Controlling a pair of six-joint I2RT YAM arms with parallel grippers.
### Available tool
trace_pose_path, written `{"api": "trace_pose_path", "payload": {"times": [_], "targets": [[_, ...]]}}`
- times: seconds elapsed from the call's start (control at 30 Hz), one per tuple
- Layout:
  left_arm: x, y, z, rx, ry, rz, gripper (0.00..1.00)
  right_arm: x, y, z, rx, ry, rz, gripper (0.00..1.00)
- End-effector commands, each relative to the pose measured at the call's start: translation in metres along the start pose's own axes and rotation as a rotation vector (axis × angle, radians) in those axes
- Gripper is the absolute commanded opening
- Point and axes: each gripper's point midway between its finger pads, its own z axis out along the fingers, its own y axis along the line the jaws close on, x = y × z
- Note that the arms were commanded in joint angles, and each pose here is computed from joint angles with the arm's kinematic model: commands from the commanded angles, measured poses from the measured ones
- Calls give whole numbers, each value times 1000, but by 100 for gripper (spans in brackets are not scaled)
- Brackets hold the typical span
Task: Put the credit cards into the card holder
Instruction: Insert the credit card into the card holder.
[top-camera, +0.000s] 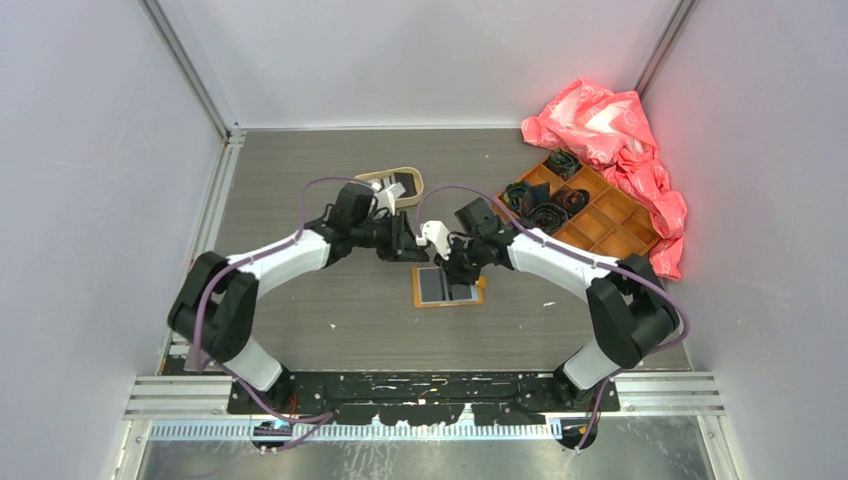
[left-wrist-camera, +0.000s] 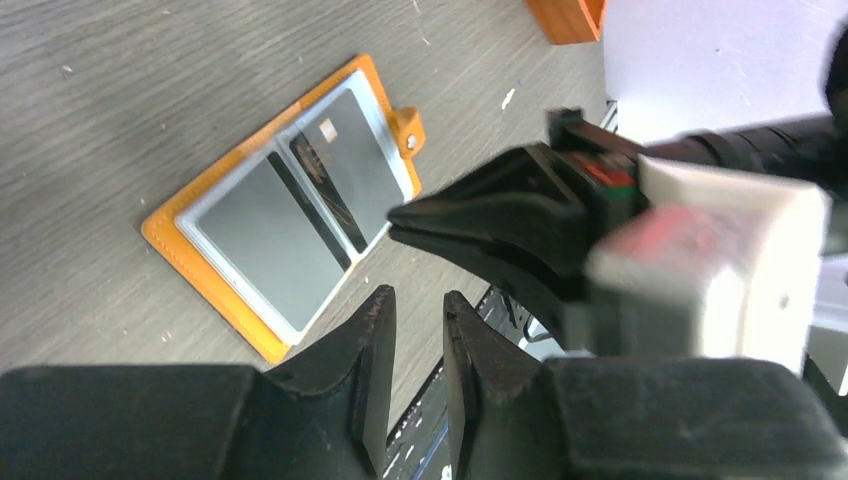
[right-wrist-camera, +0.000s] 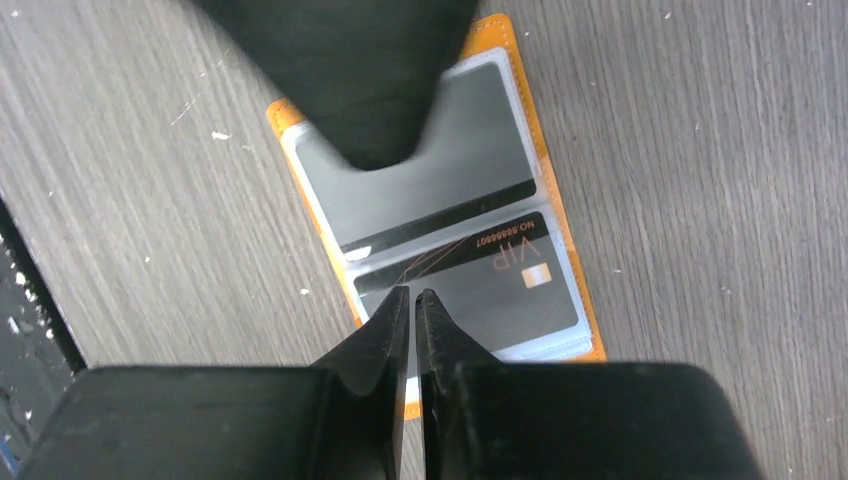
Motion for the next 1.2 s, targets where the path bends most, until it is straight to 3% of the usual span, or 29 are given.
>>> {"api": "trace_pose_path", "payload": {"times": [0.0, 0.3, 0.5, 0.67, 0.77, 0.8, 0.87, 1.03, 1.07, 1.1, 1.17], "targets": [[-8, -10, -20, 22, -123, 98, 24, -17, -12, 14, 57, -32, 51, 13], [17, 9, -21, 30, -143, 38, 17, -7, -24, 38, 131, 69, 74, 13], [20, 2, -45, 2, -188, 67, 17, 5, -33, 31, 170, 153, 36, 11], [11, -42, -88, 42, -290, 127, 20, -6, -24, 16, 99, 104, 52, 12], [8, -81, -122, 110, -359, 143, 23, -26, -1, -3, -41, 2, 95, 19], [7, -95, -132, 142, -380, 147, 26, -35, 6, -12, -90, -44, 110, 21], [6, -124, -153, 203, -408, 143, 43, -46, 16, -31, -144, -120, 105, 26], [6, -176, -199, 320, -467, 67, 66, -53, 10, -68, -107, -224, 71, 38], [5, -179, -205, 309, -484, 20, 85, -53, 8, -73, -110, -241, 77, 39], [3, -180, -212, 285, -501, -29, 94, -51, 6, -77, -107, -247, 89, 40], [1, -185, -227, 246, -534, -102, 97, -50, 2, -84, -103, -260, 115, 41]]}}
